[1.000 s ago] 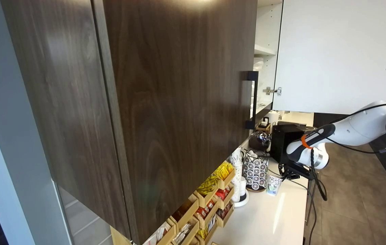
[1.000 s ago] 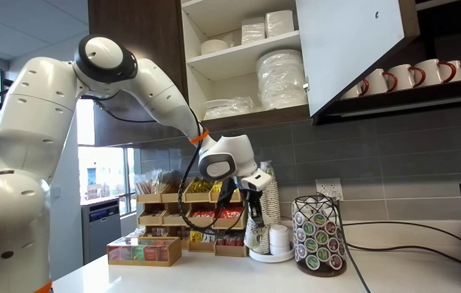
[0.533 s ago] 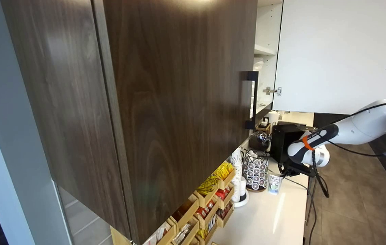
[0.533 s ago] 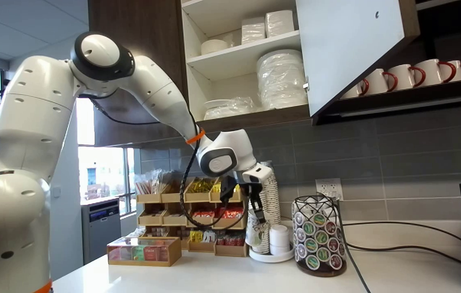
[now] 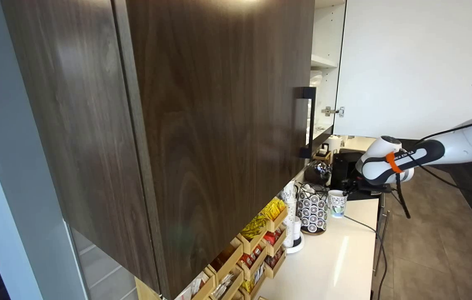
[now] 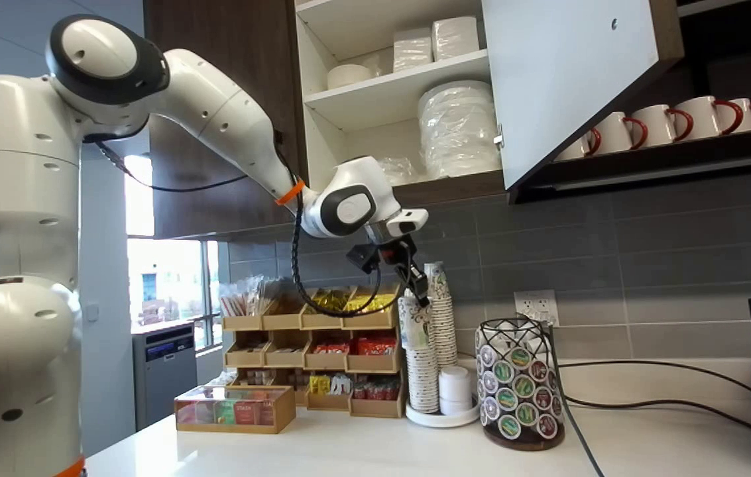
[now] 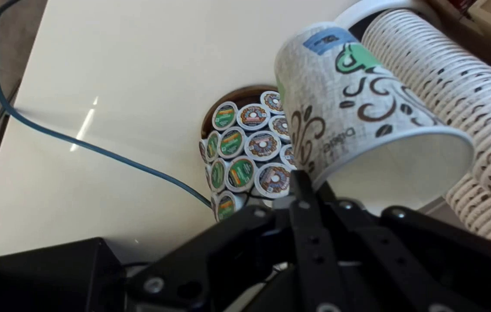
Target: Put the cup upright in the cabinet
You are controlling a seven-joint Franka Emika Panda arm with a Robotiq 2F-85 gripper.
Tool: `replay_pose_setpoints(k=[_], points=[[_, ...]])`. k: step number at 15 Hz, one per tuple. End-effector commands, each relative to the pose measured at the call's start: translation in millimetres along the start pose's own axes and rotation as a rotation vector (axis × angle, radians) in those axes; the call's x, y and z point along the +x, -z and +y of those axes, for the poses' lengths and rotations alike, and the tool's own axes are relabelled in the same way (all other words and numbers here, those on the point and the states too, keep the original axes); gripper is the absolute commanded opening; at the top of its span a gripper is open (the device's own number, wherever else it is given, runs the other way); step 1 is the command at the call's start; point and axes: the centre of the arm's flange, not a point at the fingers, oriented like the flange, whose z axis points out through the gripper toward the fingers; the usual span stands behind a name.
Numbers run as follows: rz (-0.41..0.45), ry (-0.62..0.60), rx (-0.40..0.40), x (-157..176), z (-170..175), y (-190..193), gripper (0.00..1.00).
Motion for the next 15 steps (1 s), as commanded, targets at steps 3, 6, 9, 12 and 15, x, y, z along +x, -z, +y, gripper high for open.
replay_pose_setpoints(k=[3, 6, 9, 12, 15], points=[[-0.054, 0.18, -0.016, -3, -21, 83, 0.01], [-0.062, 0.222, -0.026, -3, -30, 120, 0.01], [-0.071, 0.252, -0.036, 3, -41, 158, 0.01], [-0.057, 0.241, -0.017, 5, -44, 163, 0.01], [-0.045, 0.244, -0.013, 7, -47, 172, 0.04]])
